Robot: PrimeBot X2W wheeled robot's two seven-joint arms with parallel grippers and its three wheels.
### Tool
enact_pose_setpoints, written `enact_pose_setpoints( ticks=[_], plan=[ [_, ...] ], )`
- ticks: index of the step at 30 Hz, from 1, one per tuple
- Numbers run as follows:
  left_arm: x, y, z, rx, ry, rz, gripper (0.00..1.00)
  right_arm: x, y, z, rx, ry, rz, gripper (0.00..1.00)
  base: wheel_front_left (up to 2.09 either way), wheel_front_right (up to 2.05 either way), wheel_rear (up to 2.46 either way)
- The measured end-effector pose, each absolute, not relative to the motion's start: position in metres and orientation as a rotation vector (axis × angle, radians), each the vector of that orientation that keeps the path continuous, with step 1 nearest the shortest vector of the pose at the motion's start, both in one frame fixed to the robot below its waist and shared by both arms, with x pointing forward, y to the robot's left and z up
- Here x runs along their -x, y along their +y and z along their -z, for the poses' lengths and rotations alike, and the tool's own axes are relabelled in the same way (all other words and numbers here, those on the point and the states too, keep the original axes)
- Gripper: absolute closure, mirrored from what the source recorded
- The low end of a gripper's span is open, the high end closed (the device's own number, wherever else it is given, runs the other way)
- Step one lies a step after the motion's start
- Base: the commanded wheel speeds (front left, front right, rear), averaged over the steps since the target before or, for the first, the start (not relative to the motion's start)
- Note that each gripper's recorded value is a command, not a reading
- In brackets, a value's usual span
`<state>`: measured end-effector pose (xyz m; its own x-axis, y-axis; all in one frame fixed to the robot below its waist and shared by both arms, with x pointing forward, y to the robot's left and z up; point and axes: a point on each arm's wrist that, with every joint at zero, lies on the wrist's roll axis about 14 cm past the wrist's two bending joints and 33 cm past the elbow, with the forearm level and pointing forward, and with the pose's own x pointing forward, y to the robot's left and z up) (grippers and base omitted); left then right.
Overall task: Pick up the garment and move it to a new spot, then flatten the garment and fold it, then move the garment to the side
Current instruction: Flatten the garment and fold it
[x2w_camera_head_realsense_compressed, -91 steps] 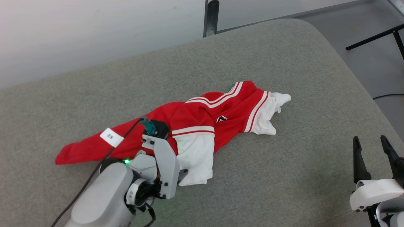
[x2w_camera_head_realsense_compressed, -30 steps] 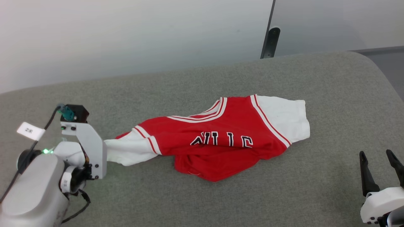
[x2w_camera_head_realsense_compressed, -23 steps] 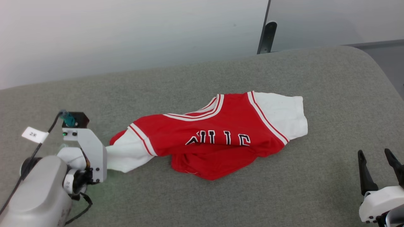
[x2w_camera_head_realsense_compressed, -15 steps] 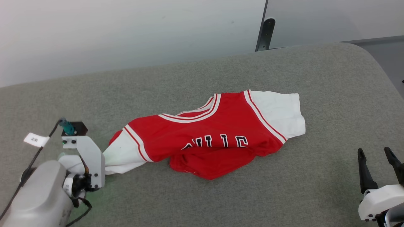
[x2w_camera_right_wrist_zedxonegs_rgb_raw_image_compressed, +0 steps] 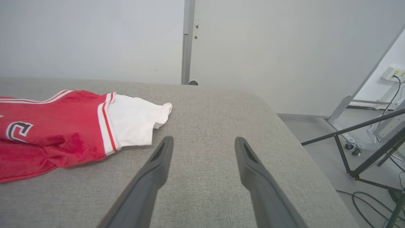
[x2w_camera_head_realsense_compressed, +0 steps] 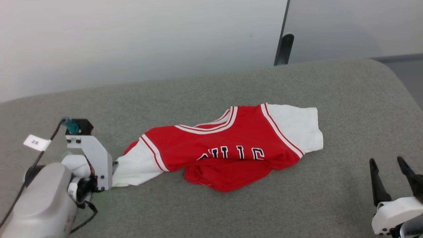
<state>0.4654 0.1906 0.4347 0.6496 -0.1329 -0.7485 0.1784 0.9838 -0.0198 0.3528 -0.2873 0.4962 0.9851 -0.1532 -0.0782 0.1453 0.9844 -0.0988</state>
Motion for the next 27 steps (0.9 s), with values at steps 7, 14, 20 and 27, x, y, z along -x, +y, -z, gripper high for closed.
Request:
enact_pose_setpoints(
  ticks=[7,14,20,27],
  plan=[
    [-0.466,0.185,-0.47,-0.041,0.689,0.201,0.0,-0.349,-0.281,-0.53,0.117,-0.042,0.123,0.0,0.0,0.0,0.0],
    [-0.45,0.19,-0.474,0.001,0.674,0.205,0.0,-0.352,-0.269,-0.574,0.171,-0.212,0.09,0.0,0.0,0.0,0.0],
    [-0.449,0.186,-0.462,0.045,0.734,0.218,0.0,-0.359,-0.266,-0.597,0.2,-0.273,0.082,0.0,0.0,0.0,0.0],
    [-0.465,0.191,-0.444,0.051,0.831,0.205,0.0,-0.38,-0.267,-0.616,0.241,-0.312,0.07,0.0,0.0,0.0,0.0]
  ],
)
